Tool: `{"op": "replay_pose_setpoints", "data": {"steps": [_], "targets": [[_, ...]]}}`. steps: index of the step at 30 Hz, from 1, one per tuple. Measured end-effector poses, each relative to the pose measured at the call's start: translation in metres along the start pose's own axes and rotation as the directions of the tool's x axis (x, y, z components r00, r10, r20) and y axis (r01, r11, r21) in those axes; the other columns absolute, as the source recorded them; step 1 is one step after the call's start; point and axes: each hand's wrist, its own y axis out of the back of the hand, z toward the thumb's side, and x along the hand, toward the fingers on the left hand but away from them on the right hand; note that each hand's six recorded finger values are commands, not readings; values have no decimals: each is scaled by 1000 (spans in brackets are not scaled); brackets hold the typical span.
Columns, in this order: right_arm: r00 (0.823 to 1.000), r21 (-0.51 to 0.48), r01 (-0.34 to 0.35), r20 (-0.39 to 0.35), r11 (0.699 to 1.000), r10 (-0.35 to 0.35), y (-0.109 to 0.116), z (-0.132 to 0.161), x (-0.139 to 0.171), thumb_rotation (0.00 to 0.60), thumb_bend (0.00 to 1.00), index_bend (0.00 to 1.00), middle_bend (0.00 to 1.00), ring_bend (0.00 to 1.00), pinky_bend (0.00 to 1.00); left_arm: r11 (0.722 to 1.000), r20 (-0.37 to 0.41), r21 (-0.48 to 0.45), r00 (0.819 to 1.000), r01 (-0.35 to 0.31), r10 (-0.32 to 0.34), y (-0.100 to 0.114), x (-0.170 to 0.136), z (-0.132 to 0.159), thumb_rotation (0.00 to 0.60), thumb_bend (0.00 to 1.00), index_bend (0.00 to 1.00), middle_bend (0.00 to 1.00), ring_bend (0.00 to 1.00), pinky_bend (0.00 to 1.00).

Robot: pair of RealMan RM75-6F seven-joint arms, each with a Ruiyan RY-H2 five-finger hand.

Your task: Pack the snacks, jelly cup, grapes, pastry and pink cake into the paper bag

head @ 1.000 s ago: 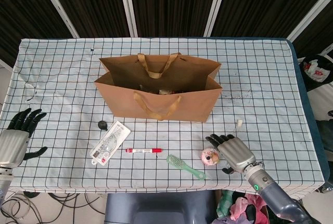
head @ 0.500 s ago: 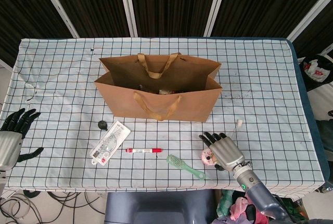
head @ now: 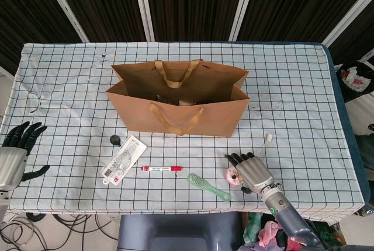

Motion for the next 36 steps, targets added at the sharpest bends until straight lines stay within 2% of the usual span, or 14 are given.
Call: {"op": "replay_pose_setpoints", "data": {"steps": [11,15,19,21,25,31,34,36], "targets": [[1000,-21,18,-6,1000,-18,-12,-2,-6,600,146,209,250,310,228,1000,-14,9,1000,-3,3,0,2,-2,600,93,121,83,7,91],[1000,-20,14,-14,1000,-15,-16,-1,-7,600,199,245,282,336,231,1000,-13,10,1000,-1,1,-1,2,-1,600,93,121,83,7,91],[1000,-32,13,-22,999,-14,-18,2,-8,600,305,338,358,399,253,1000,-14,11,1000,-1,1,-1,2,-1,600,93,121,82,7,91],[999,-35,21,-27,999,-21,-17,3,-9,600,345,351,370,410,254,1000,-15,10,1000,-1,1,-1,2,-2,600,93,121,83,7,91],[999,-49,39,-34,998,-41,-15,5,-11,600,360,356,370,411,254,1000,-16,12,1000,-1,1,-1,3,-2,600,93,122,83,7,92],[993,-83,114,-29,990,-117,4,2,-10,600,360,358,369,411,254,1000,-15,12,1000,-1,1,-1,3,-2,600,93,122,82,7,91],[982,-117,189,1,975,-191,25,-6,-6,600,364,365,368,411,254,1000,-17,12,1000,-2,2,0,3,-2,600,92,122,83,7,92],[967,-137,256,34,957,-253,44,-17,-1,600,369,376,372,415,254,1000,-18,13,1000,-3,3,0,3,-2,600,93,122,83,7,91]]}}
